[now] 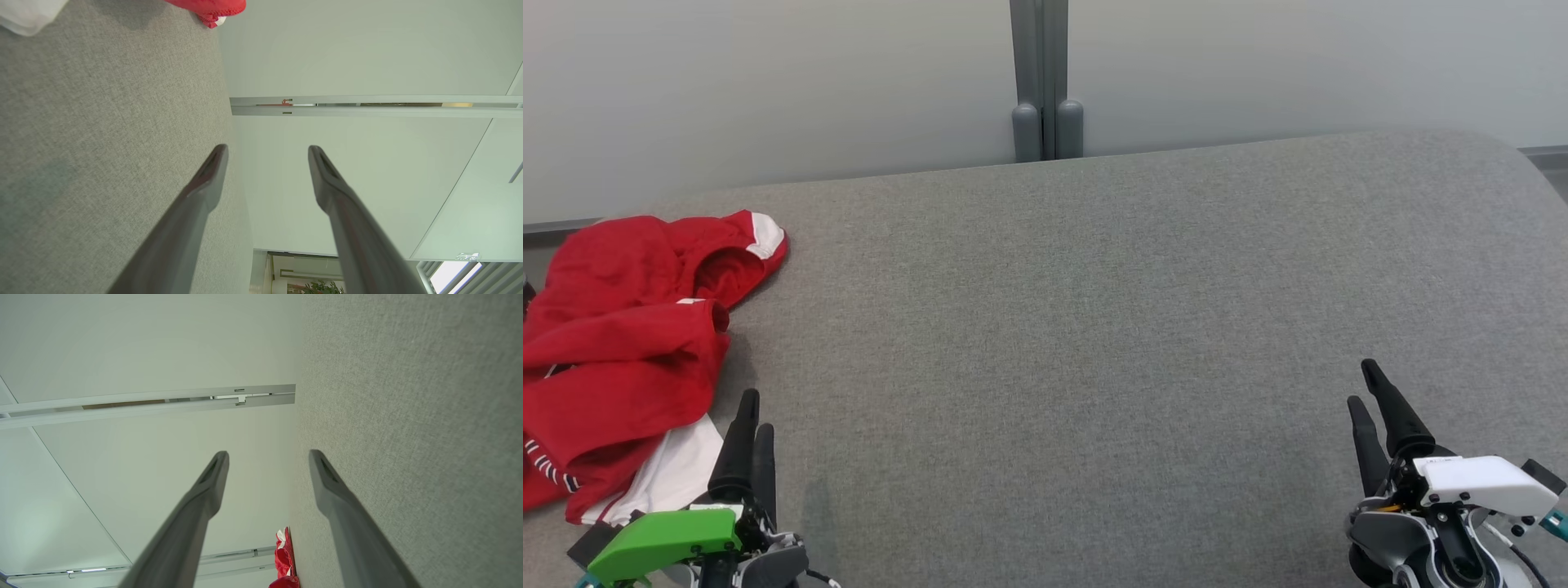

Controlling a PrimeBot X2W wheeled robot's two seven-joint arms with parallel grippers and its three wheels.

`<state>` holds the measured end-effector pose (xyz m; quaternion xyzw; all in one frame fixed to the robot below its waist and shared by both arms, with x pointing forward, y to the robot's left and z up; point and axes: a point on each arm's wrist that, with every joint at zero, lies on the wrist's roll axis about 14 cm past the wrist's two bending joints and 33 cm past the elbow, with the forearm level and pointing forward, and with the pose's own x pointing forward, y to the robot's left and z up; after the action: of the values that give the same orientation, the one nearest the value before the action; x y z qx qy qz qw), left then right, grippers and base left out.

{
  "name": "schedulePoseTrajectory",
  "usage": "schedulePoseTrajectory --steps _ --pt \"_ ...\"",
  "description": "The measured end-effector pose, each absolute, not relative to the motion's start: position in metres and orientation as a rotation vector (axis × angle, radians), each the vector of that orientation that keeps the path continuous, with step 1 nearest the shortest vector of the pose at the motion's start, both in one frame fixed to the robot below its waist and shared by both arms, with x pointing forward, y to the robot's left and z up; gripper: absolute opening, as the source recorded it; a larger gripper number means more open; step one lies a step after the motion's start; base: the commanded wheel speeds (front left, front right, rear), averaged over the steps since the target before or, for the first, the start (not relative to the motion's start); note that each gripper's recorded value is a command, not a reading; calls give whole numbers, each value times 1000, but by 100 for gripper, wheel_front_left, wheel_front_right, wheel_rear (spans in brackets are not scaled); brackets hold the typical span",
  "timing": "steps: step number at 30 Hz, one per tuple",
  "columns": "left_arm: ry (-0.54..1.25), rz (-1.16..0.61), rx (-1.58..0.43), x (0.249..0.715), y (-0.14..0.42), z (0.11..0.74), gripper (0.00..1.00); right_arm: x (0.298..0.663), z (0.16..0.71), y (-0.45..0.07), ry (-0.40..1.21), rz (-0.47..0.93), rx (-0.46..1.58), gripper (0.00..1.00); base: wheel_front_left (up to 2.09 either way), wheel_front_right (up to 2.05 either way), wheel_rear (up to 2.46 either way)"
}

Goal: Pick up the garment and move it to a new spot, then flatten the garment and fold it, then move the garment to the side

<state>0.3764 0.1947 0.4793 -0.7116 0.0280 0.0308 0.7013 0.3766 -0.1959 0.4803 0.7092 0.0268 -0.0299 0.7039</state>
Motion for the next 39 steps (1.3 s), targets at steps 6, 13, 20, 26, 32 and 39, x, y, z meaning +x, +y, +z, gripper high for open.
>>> schedulePoseTrajectory --steps 6,13,20,26,32,39 --pt "55 74 -1560 377 193 480 100 378 482 -191 60 -62 1526 100 0 0 0" --pt "53 83 -1474 376 192 480 100 379 487 -188 53 -47 1404 100 0 0 0" --pt "74 89 -1321 374 189 477 100 381 496 -184 35 -20 1240 100 0 0 0" --pt "80 88 -1182 373 188 477 100 382 503 -182 17 3 1075 100 0 0 0" --pt "92 90 -989 372 192 477 100 382 506 -180 14 24 899 100 0 0 0" --pt "98 95 -825 369 194 475 100 381 507 -180 7 31 748 100 0 0 0"
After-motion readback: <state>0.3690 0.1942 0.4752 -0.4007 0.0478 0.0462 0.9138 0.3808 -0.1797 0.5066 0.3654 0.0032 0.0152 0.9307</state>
